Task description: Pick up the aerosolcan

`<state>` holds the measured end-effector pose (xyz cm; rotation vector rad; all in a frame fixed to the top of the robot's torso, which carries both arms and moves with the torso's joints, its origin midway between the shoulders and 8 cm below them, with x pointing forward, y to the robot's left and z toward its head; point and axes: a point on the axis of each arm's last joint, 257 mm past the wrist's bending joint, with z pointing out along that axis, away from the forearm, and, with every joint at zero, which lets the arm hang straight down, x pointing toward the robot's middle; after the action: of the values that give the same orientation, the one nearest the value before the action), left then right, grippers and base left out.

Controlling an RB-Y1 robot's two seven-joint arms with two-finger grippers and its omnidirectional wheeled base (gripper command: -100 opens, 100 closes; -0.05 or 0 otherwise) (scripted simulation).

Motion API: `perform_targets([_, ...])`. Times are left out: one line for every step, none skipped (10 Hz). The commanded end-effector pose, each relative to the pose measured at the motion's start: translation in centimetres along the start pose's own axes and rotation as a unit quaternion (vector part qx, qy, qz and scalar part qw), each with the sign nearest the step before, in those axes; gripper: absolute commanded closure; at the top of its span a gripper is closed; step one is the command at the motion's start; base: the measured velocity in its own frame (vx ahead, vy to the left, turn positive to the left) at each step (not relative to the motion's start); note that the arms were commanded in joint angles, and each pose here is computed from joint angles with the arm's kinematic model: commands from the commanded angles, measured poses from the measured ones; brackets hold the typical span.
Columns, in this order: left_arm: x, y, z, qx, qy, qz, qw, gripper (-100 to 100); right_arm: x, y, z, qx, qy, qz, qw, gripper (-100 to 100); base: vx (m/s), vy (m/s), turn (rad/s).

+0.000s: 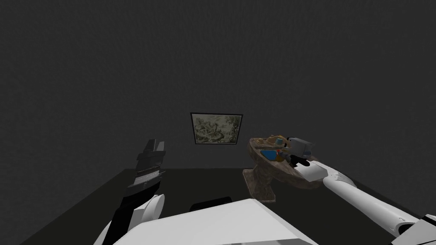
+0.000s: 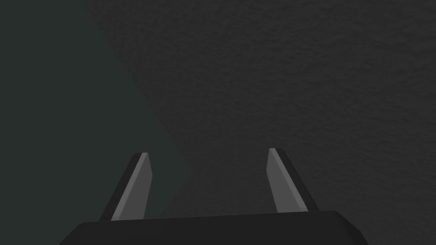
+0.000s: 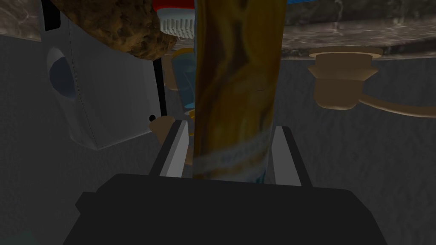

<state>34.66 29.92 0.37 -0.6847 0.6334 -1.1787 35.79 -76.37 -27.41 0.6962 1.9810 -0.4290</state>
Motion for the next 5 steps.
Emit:
perform_targets([0.0, 0.0, 0.0, 0.000, 0.000, 0.000, 1.0000, 0, -0.4, -0.1, -0.2, 0.002, -0.004, 0.004, 1.0000, 100, -0.005, -0.003, -0.019])
perform_targets([0.0, 0.0, 0.0, 0.000, 0.000, 0.000, 1.0000, 0, 0.5, -1.4, -0.8, 0.016, 0.005, -0.003, 0.9999, 100, -0.041, -0.005, 0.211])
perform_targets([0.0, 0.0, 0.0, 0.000, 0.000, 0.000, 1.0000, 0, -0.2, -2.1, -0.9, 0.021, -0.002, 0.004, 0.9998, 100, -0.061, -0.009, 0.149])
perform_targets([0.0, 0.0, 0.0, 0.000, 0.000, 0.000, 1.0000, 0, 0.0, -1.6, -0.9, 0.016, 0.000, 0.003, 0.9999, 100, -0.024, -0.006, 0.014])
perform_targets([0.0, 0.0, 0.0, 0.000, 0.000, 0.000, 1.0000, 0, -0.1, -1.7, -0.9, 0.017, 0.000, 0.003, 0.9998, 0, 0.000, 0.000, 0.000])
